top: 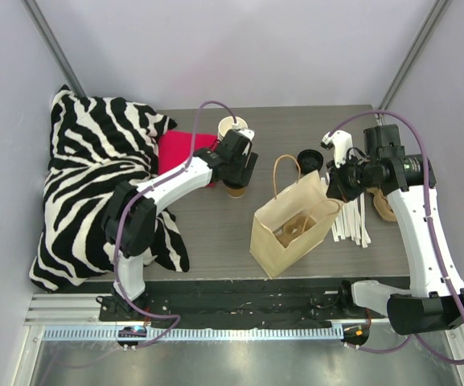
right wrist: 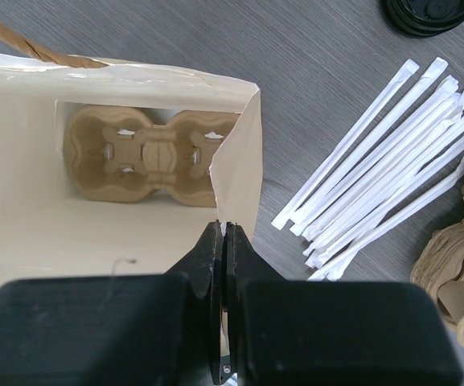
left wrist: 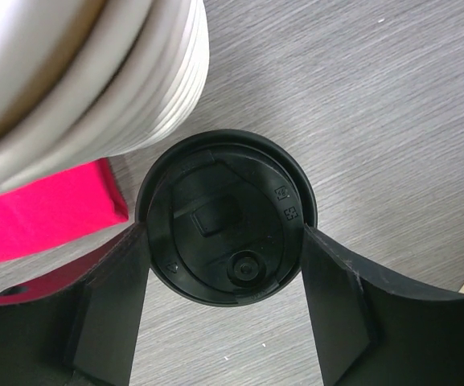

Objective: Pack the takeout coffee

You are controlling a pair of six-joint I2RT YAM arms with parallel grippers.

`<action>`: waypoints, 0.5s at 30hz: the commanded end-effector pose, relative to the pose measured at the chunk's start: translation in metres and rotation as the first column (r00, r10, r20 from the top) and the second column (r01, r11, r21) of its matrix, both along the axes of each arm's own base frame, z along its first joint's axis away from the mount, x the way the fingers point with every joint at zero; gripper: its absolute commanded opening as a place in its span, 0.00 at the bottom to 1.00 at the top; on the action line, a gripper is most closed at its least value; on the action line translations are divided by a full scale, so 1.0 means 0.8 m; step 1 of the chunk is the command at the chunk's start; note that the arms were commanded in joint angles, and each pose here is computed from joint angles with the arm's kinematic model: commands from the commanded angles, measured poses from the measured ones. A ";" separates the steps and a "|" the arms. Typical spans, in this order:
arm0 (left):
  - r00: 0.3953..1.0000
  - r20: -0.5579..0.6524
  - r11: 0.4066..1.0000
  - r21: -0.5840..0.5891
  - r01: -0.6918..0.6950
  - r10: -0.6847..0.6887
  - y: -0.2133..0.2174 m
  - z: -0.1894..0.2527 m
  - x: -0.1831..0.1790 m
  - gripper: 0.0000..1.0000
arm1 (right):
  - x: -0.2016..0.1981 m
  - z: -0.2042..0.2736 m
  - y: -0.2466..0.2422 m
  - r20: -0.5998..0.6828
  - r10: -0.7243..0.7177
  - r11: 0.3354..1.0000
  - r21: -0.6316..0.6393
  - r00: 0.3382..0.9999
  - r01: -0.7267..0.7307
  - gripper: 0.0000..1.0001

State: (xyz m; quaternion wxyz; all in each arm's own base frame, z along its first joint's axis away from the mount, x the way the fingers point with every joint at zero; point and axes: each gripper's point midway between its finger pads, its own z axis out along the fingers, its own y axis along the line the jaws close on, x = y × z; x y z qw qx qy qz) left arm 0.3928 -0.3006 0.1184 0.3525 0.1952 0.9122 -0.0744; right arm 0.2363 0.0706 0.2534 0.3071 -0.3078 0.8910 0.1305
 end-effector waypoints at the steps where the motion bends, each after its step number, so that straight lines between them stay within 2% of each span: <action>1: 0.999 0.018 0.998 -0.045 0.031 -0.030 0.003 0.040 -0.018 0.59 | 0.009 0.015 0.006 0.049 0.020 0.999 0.024 0.999 -0.022 0.01; 2: 0.998 0.042 0.996 -0.076 0.046 -0.043 0.003 0.063 -0.024 0.58 | 0.009 0.014 0.007 0.045 0.023 0.999 0.027 0.999 -0.024 0.01; 9: 0.980 0.041 0.977 -0.076 0.199 -0.196 0.029 0.113 -0.083 0.53 | 0.010 0.019 0.023 0.058 0.089 0.993 0.077 0.994 -0.093 0.01; 11: 0.972 0.059 0.969 -0.084 0.231 -0.227 0.036 0.122 -0.097 0.52 | 0.011 0.020 0.026 0.064 0.101 0.991 0.087 0.993 -0.106 0.01; 12: 0.964 0.038 0.961 -0.082 0.266 -0.263 0.040 0.109 -0.110 0.52 | 0.012 0.021 0.026 0.066 0.101 0.990 0.088 0.993 -0.107 0.01; 13: 0.958 0.076 0.954 -0.096 0.283 -0.276 0.044 0.123 -0.117 0.52 | 0.013 0.020 0.026 0.065 0.105 0.990 0.087 0.992 -0.111 0.01; 15: 0.948 0.057 0.947 -0.061 0.316 -0.313 0.056 0.102 -0.131 0.51 | 0.016 0.020 0.027 0.067 0.112 0.989 0.087 0.991 -0.117 0.01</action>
